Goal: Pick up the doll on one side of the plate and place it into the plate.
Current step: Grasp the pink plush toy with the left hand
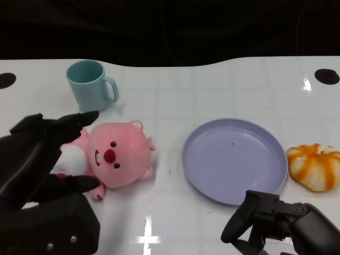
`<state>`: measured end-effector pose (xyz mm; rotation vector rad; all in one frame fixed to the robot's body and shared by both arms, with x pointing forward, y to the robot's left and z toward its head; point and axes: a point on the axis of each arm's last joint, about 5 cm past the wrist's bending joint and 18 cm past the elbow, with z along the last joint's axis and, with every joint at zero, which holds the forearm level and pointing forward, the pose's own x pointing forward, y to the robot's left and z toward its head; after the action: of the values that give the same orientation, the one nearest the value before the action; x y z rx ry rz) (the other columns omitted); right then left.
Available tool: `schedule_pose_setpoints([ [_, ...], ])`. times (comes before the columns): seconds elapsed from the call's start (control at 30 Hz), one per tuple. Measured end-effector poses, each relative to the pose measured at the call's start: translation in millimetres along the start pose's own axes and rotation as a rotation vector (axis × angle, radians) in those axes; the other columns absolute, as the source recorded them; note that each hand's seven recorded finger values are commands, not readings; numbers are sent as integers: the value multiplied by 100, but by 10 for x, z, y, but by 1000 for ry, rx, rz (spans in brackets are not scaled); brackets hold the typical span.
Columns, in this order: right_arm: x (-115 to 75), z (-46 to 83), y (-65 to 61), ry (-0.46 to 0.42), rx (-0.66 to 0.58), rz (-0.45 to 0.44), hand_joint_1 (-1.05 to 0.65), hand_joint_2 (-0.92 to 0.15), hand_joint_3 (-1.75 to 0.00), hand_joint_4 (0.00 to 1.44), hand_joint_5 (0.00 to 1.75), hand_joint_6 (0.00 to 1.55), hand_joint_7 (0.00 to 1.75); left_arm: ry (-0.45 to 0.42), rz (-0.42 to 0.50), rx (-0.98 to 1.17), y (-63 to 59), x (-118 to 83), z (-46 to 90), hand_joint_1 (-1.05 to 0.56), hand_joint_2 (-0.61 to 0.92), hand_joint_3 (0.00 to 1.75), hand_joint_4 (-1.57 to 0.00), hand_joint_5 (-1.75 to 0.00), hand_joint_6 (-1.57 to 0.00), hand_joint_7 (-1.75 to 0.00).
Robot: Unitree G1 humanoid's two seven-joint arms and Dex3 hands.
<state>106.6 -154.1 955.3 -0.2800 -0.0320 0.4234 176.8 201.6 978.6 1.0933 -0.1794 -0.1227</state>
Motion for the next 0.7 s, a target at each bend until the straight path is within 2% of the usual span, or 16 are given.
schedule_pose_setpoints([
  [0.3, -12, 19, 5, 1, 6, -5, -26, -92, -35, 66, 158, 60, 130, 50, -110, 213, -38, 274, -39, -66, 92, 1, -5, -56, -34, -1],
  [0.7, -26, 37, 13, -4, 6, -6, -26, -92, -35, 66, 158, 59, 130, 89, -265, 356, -225, 641, -170, -70, 89, 0, -11, -47, -37, -1],
])
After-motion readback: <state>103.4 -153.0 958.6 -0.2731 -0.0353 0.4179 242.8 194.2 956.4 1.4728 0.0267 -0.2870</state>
